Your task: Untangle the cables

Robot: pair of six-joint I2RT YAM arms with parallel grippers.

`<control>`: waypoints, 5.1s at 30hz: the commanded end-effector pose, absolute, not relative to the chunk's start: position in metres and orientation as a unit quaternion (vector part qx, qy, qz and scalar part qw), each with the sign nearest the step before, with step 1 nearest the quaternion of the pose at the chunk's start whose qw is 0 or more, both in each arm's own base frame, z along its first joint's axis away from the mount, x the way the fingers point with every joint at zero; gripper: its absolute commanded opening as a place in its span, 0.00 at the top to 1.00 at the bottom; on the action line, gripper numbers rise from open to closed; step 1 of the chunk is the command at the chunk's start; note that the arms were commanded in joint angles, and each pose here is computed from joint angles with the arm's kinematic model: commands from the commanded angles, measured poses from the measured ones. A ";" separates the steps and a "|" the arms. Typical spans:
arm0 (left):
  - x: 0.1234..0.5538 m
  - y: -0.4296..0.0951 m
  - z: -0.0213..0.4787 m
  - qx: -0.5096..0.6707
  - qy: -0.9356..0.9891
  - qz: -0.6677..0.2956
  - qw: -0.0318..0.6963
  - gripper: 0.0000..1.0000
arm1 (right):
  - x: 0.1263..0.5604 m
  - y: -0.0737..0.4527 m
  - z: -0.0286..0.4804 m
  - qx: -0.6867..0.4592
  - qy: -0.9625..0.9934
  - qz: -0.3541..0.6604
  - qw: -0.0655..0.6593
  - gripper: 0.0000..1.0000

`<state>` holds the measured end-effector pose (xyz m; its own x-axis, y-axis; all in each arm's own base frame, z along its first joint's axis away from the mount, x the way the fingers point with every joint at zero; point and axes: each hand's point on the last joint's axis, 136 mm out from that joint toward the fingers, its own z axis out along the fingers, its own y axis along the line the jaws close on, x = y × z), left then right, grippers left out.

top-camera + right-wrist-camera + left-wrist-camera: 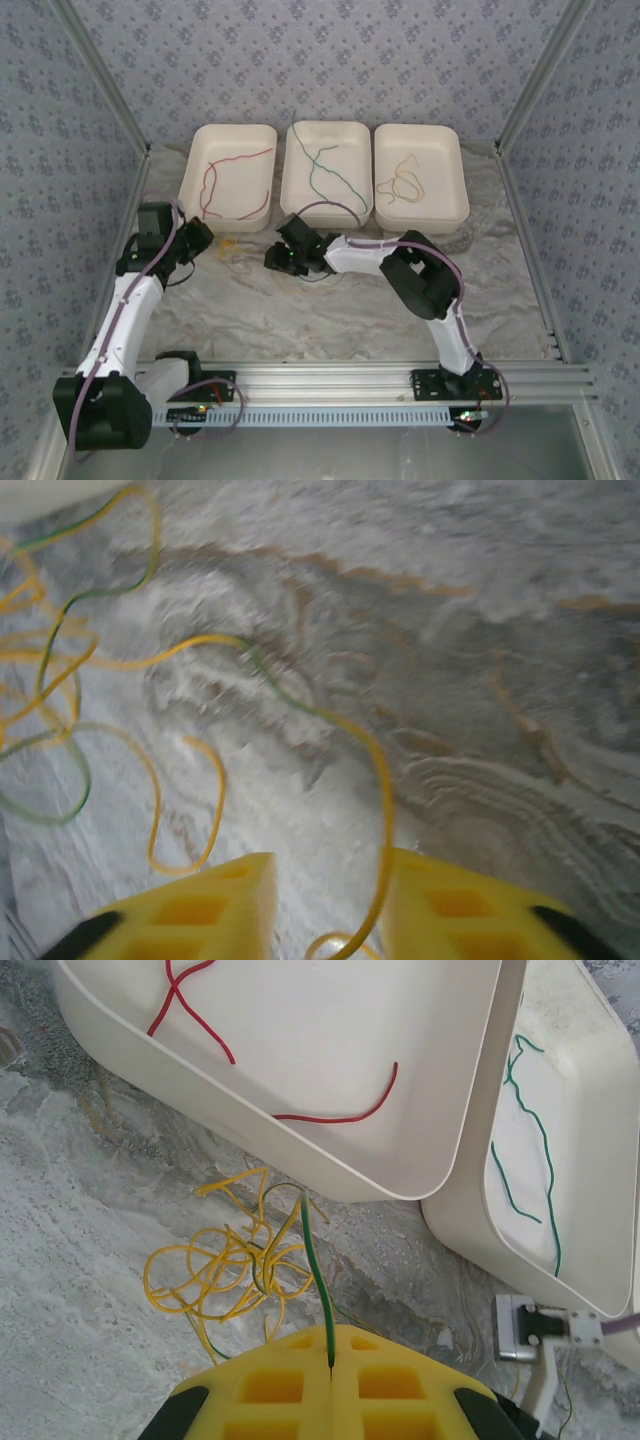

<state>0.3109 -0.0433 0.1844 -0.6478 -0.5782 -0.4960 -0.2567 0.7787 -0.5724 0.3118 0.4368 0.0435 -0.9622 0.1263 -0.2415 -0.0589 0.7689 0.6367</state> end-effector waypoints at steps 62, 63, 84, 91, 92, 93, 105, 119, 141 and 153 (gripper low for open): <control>0.308 -0.096 0.188 -0.209 0.874 -0.257 0.357 1.00 | 0.323 0.070 0.446 0.143 0.785 0.264 0.542 1.00; 0.309 -0.104 0.187 -0.205 0.874 -0.269 0.349 1.00 | 0.323 0.072 0.449 0.140 0.783 0.268 0.543 1.00; 0.293 -0.160 0.228 -0.121 0.863 -0.297 0.391 0.33 | 0.334 0.110 0.521 0.068 0.744 0.323 0.580 1.00; 0.282 -0.213 0.254 -0.042 0.844 -0.344 0.410 0.34 | 0.354 0.099 0.563 0.075 0.713 0.331 0.613 1.00; 0.282 -0.219 0.252 -0.036 0.845 -0.345 0.407 0.35 | 0.356 0.096 0.572 0.077 0.706 0.331 0.621 1.00; 0.282 -0.224 0.251 -0.031 0.846 -0.347 0.404 0.36 | 0.360 0.094 0.578 0.079 0.701 0.332 0.626 1.00; 0.268 -0.274 0.239 0.035 0.840 -0.361 0.403 0.37 | 0.395 0.076 0.658 0.056 0.599 0.337 0.724 1.00; 0.268 -0.298 0.216 0.048 0.852 -0.360 0.377 0.38 | 0.476 0.038 0.615 0.108 0.638 0.314 0.694 1.00; 0.260 -0.291 0.213 0.056 0.859 -0.352 0.368 0.40 | 0.628 -0.012 0.394 0.191 0.743 0.208 0.607 1.00; 0.264 -0.296 0.197 0.058 0.869 -0.339 0.356 0.40 | 0.662 -0.045 0.353 0.218 0.759 0.182 0.586 1.00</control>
